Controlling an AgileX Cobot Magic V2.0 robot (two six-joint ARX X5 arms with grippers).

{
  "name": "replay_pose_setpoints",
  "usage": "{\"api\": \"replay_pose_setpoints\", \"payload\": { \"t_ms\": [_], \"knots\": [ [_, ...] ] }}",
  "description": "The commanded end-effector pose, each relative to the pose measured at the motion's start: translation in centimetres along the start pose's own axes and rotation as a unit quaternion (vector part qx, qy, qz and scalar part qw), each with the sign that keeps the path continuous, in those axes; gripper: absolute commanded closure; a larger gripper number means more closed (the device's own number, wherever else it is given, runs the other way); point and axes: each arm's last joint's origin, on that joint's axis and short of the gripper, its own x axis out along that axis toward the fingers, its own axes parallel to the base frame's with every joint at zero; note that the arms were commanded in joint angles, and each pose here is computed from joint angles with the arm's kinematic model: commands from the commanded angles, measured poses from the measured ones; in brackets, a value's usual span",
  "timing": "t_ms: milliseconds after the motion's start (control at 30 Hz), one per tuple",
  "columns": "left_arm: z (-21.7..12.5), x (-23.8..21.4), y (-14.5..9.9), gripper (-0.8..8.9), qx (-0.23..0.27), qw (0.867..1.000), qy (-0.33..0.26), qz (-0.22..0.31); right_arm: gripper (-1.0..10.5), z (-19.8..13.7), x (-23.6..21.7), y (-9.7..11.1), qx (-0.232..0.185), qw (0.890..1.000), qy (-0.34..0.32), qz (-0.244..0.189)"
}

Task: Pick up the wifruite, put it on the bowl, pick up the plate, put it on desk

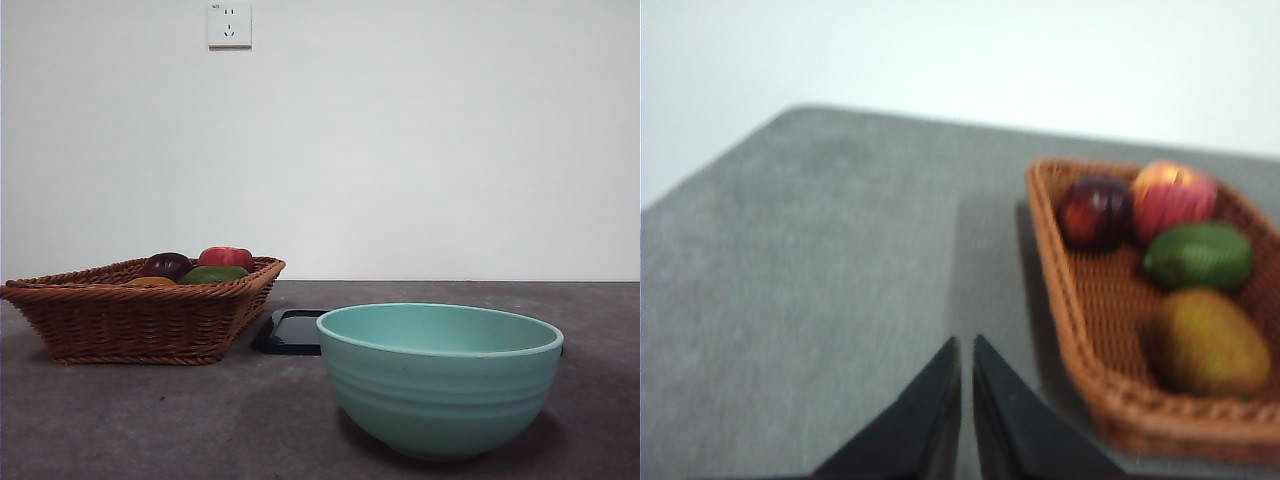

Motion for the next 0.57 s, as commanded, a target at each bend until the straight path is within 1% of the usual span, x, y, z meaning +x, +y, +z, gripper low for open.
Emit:
{"api": "replay_pose_setpoints", "payload": {
  "t_ms": [33, 133, 167, 267, 333, 400, 467, 567],
  "knots": [
    [-0.2, 0.2, 0.0, 7.95, -0.012, 1.0, -0.014, 0.001, 9.3, 0.0, 0.0, 0.0, 0.022, 1.0, -0.008, 0.002],
    [-0.1, 0.2, 0.0, 7.95, -0.017, 1.0, -0.018, -0.003, 9.3, 0.0, 0.0, 0.0, 0.055, 0.998, -0.005, 0.008],
    [-0.1, 0.2, 0.0, 7.95, -0.027, 0.999, -0.017, -0.006, 9.3, -0.1, 0.0, 0.1, 0.072, 0.997, 0.0, 0.02],
    [-0.2, 0.2, 0.0, 7.96, -0.051, 0.999, -0.013, -0.008, 9.3, -0.2, 0.0, 0.3, 0.1, 0.994, 0.008, 0.051],
    [-0.2, 0.1, 0.0, 7.96, -0.06, 0.998, -0.006, -0.007, 9.4, -0.2, 0.0, 0.4, 0.12, 0.991, 0.014, 0.062],
    [-0.1, 0.0, 0.0, 7.96, -0.066, 0.998, 0.0, -0.006, 9.4, -0.2, 0.0, 0.4, 0.138, 0.988, 0.017, 0.065],
    [0.2, -0.1, -0.1, 7.96, -0.084, 0.996, -0.001, -0.009, 9.4, 0.0, 0.0, 0.4, 0.17, 0.983, 0.021, 0.065],
    [0.9, -0.2, -0.2, 7.96, -0.103, 0.994, -0.007, -0.026, 9.4, 0.4, 0.0, 0.5, 0.193, 0.978, 0.028, 0.077]
  ]
}}
